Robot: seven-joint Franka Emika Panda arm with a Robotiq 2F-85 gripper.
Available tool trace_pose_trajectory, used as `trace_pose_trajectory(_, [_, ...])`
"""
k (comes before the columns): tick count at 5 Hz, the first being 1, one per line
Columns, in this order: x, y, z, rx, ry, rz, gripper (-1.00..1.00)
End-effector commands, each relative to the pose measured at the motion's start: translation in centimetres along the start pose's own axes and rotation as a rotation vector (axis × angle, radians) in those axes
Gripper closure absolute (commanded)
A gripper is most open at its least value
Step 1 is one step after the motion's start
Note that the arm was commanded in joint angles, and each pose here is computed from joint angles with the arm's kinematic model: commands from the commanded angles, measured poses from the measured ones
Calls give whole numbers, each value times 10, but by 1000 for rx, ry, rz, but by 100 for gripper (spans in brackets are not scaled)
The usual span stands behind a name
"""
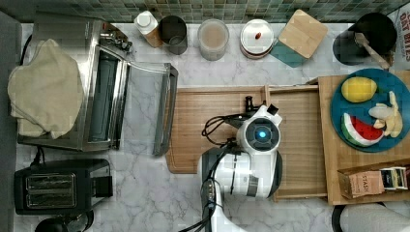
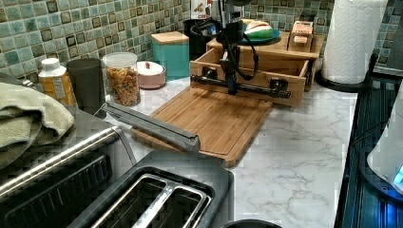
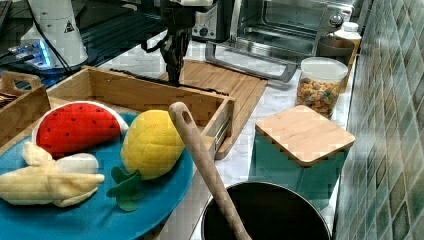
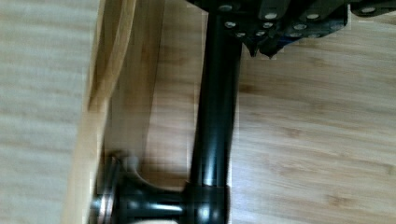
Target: Close the drawer.
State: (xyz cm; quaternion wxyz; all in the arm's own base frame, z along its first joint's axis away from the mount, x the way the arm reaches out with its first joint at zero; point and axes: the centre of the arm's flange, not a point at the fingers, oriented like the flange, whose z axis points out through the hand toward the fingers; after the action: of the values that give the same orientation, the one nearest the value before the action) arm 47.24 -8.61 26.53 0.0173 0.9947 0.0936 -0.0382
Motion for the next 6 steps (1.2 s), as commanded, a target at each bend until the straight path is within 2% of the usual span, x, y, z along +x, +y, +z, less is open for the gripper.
trace_pose_trajectory(1, [-48, 226, -32, -108, 135, 194, 100])
trace_pose_trajectory(3, [-71, 294, -36, -177, 194, 223, 100])
trace_pose_trajectory(4, [-71, 317, -41, -198, 166, 196, 100])
trace_pose_trajectory(6, [-71, 317, -41, -198, 165, 196, 100])
